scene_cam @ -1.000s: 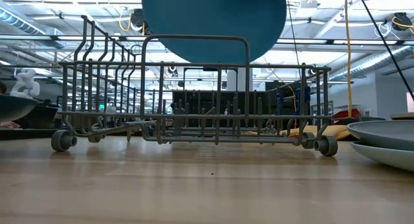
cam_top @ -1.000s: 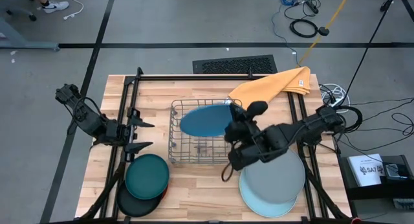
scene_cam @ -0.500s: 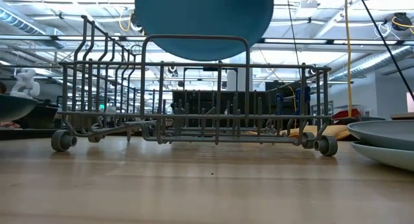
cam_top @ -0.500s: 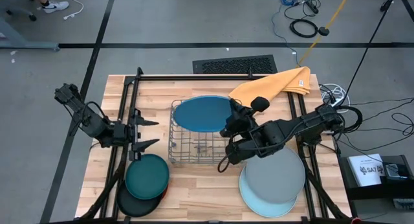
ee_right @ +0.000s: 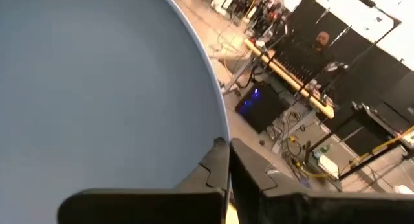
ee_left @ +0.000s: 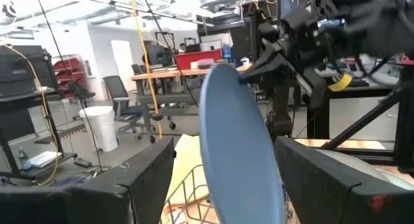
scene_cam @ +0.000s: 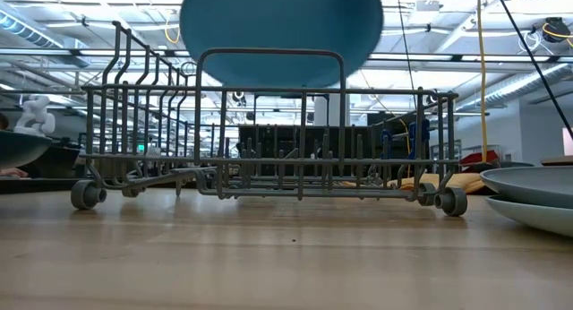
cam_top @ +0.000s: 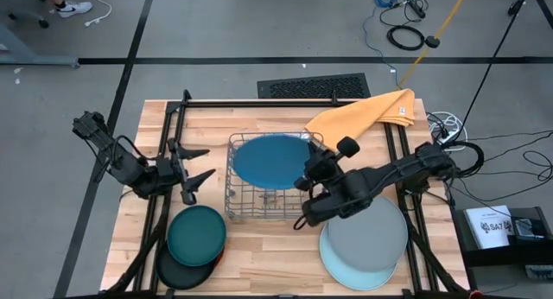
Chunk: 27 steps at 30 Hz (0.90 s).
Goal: Sort dishes
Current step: Put the blue plate into the green dish rack
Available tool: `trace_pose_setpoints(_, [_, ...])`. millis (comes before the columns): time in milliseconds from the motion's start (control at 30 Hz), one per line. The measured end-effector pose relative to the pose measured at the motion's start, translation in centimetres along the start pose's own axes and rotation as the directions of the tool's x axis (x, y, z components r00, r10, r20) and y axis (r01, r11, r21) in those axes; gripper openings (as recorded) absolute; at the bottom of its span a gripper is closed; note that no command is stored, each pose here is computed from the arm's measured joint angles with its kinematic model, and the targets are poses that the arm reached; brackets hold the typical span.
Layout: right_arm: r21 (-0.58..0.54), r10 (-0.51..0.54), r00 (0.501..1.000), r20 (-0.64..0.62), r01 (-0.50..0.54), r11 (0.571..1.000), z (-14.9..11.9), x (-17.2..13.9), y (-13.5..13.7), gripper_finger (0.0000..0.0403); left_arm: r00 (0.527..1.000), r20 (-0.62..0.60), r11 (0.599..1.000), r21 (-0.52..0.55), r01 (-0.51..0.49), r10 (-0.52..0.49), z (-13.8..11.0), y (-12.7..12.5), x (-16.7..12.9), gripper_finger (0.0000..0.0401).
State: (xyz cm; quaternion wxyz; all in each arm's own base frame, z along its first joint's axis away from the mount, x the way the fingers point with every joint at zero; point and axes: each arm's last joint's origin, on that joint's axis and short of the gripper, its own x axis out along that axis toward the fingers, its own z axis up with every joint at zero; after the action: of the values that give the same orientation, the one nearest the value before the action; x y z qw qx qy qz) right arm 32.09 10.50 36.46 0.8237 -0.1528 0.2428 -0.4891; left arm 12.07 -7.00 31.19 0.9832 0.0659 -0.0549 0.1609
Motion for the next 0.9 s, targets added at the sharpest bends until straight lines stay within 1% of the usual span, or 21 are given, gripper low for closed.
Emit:
trace_pose_setpoints(67, [0.019,0.006,1.000,-0.021,-0.005,1.000,-0.3,0.0,0.0,0.0000,1.000,0.000,1.000,0.000,0.000,0.000,0.0,0.0,0.0,0.0270])
trace_pose_setpoints(200, [0.032,0.000,1.000,-0.018,0.001,0.999,-0.6,0.1,0.0,0.0000,1.000,-0.001,1.000,0.001,0.000,0.000,0.0,-0.1,0.1,0.0270])
trace_pose_setpoints(433, [0.014,-0.030,0.999,-0.024,0.030,0.999,-0.5,0.9,-0.2,0.0000,1.000,-0.001,1.000,0.001,-0.002,0.002,0.0,-0.1,0.1,0.0270])
trace_pose_setpoints(500, [-0.006,-0.037,0.999,-0.019,0.037,0.999,-0.5,1.0,-0.2,0.0000,1.000,-0.001,1.000,0.001,-0.001,0.001,0.0,-0.1,0.1,0.0270])
trace_pose_setpoints(600, [-0.081,-0.055,0.998,0.010,0.056,0.995,-0.4,1.0,-0.3,0.0000,1.000,-0.001,1.000,0.002,0.000,0.000,0.0,-0.1,0.1,0.0270])
trace_pose_setpoints(667, [-0.163,-0.063,0.998,0.024,0.066,0.984,-0.4,0.9,-0.3,0.0000,1.000,0.000,1.000,0.002,0.002,-0.002,0.0,-0.1,0.1,0.0270])
trace_pose_setpoints(733, [-0.255,-0.071,0.997,0.037,0.078,0.964,-0.3,0.9,-0.3,0.0000,1.000,0.000,1.000,0.003,0.005,-0.005,-0.1,-0.1,0.1,0.0270])
trace_pose_setpoints(800, [-0.344,-0.080,0.995,0.059,0.095,0.934,-0.3,0.7,-0.3,0.0000,1.000,0.005,1.000,0.003,0.020,-0.020,0.0,-0.2,0.1,0.0270])
trace_pose_setpoints(900, [-0.418,-0.087,0.992,0.093,0.118,0.901,-0.2,0.3,-0.4,0.0000,0.997,0.024,0.997,0.004,0.078,-0.078,0.0,-0.4,0.1,0.0270])
